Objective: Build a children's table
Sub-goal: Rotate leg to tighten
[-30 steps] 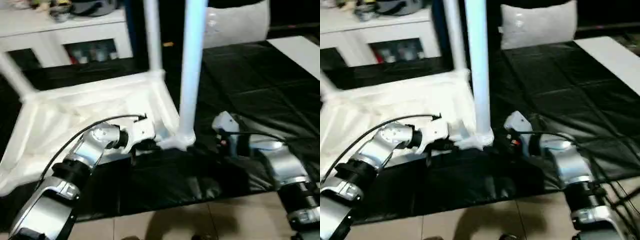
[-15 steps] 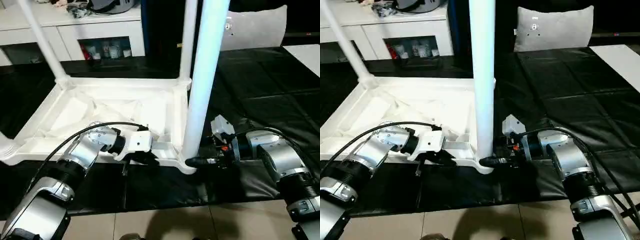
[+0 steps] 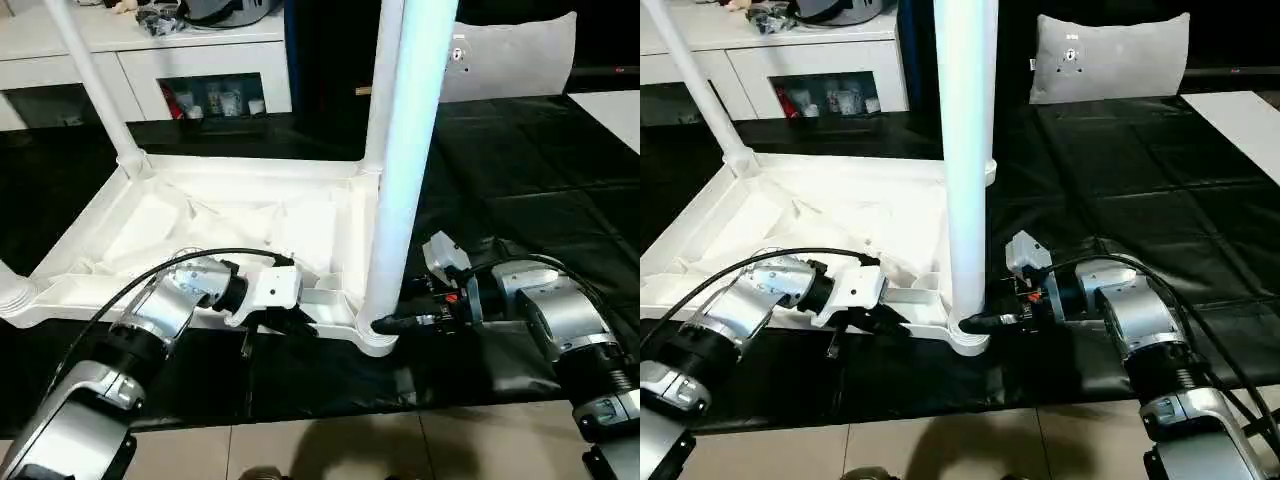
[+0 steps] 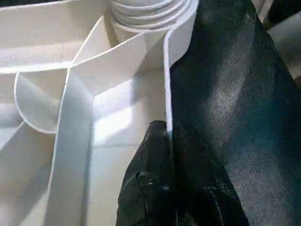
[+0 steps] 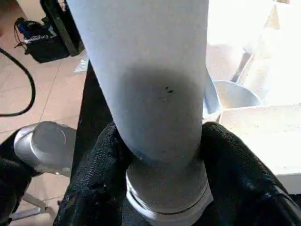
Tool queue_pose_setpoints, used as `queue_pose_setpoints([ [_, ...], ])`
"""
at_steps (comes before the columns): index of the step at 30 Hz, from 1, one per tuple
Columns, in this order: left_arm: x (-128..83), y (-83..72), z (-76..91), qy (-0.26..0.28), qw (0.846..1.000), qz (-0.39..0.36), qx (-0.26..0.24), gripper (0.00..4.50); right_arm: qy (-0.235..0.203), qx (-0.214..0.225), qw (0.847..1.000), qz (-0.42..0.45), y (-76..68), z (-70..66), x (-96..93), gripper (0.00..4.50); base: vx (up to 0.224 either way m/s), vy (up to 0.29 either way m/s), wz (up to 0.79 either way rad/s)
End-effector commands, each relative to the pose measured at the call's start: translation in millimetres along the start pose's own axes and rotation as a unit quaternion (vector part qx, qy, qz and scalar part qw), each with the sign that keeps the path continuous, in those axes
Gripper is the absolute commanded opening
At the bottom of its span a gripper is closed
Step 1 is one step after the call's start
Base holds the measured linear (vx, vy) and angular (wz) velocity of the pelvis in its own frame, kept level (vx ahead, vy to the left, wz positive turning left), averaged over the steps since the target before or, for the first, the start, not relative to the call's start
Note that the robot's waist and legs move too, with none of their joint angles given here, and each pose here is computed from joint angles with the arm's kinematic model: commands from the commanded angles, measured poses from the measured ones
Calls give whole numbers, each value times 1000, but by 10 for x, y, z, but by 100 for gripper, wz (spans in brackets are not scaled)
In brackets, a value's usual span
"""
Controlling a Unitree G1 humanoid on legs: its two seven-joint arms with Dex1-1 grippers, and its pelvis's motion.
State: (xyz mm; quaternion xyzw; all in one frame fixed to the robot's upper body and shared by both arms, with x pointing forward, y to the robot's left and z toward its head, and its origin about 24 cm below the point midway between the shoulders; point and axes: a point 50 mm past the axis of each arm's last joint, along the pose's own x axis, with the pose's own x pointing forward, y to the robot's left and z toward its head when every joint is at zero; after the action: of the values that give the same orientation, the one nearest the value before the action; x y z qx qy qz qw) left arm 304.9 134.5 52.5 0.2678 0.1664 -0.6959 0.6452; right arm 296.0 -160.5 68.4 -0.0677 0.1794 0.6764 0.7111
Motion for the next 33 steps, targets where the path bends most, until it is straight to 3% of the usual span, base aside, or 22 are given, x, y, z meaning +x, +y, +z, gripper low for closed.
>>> queue_pose_setpoints([
  [1,53,-6,48,-14,1000,-2,0,0,-22,3,1000,12,20,59,82,201,0,0,0],
  [5,104,159,69,-9,995,77,-56,0,-33,40,996,-79,-37,55,269,200,0,0,0],
  [7,134,260,109,-15,989,124,-83,0,-24,67,985,-154,-138,33,352,199,0,0,0],
  [8,174,350,153,-19,980,167,-105,0,-9,96,966,-239,-252,12,415,199,0,0,0],
  [12,226,422,195,-17,971,205,-124,0,-5,119,948,-295,-309,28,507,197,0,0,0],
  [16,398,537,295,-2,951,268,-153,0,-1,144,909,-390,-399,101,766,195,0,0,0],
  [19,443,553,325,0,949,275,-152,0,-18,156,903,-400,-411,125,817,195,0,0,0],
  [20,455,555,330,2,949,278,-152,0,-29,161,899,-406,-417,138,818,229,0,0,0],
  [24,437,532,294,15,951,278,-134,0,-53,141,907,-393,-405,162,768,274,0,0,0],
  [28,307,484,170,27,958,263,-114,0,-101,113,920,-362,-350,172,598,320,0,0,0],
  [33,241,400,93,22,970,225,-90,0,-101,88,932,-338,-305,91,418,366,0,0,0],
])
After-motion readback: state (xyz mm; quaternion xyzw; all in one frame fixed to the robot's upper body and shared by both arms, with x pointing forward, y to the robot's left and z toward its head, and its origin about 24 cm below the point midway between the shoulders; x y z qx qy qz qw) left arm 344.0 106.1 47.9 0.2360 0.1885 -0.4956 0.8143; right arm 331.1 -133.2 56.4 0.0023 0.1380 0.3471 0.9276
